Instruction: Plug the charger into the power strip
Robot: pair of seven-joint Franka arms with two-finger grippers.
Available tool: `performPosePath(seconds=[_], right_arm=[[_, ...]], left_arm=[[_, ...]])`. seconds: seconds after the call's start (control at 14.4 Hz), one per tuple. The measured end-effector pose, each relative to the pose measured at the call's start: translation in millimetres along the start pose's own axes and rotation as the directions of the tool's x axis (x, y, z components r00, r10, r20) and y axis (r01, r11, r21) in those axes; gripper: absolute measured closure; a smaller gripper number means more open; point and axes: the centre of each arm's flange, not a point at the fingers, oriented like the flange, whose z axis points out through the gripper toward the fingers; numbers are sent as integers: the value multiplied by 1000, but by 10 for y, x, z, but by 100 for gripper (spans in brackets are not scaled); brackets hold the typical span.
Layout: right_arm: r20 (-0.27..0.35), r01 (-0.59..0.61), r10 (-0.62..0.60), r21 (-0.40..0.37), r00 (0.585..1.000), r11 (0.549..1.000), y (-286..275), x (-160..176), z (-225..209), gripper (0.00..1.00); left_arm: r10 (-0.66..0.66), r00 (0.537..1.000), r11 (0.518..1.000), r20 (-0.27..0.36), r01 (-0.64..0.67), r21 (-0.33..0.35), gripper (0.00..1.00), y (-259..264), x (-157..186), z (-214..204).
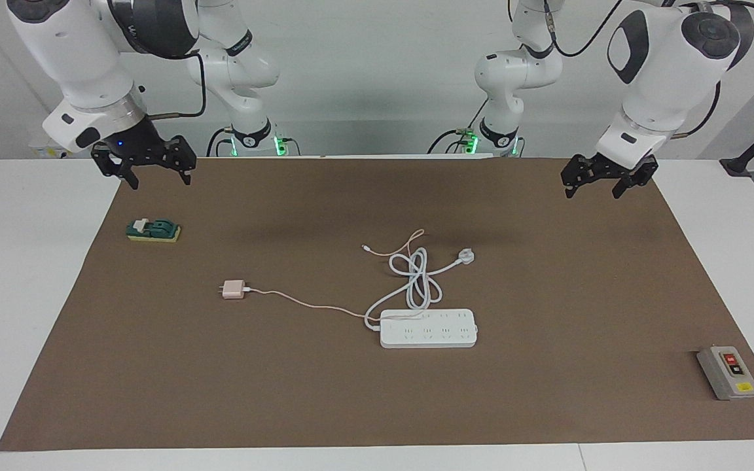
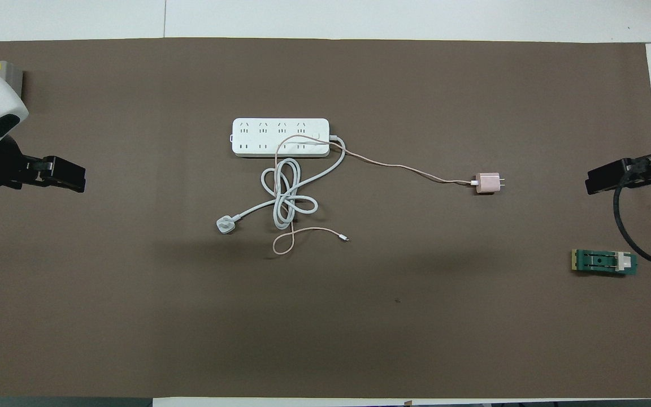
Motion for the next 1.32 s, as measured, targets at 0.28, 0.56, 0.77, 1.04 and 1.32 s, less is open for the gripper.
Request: performPosePath(seconds=[0.28,0.56,0.77,1.04,1.32], right_arm=[[0,-5,5,0,1000,1000,27,-4,2,0],[3,-30,30,12,1000,999,101,-17,10,0],[35,-230,228,79,973,970,117,-15,113,0],[228,-603,566,151,792,783,15,252,699,0],[433,-838,731,129,528,530,124,587,1438,0]], left_arm=[[0,1000,1000,0,0,0,0,0,0,0],[0,1000,1000,0,0,0,0,1,0,0],[0,1000,1000,0,0,0,0,1,0,0],[0,1000,1000,0,0,0,0,1,0,0],[0,1000,1000,0,0,0,0,1,0,0]])
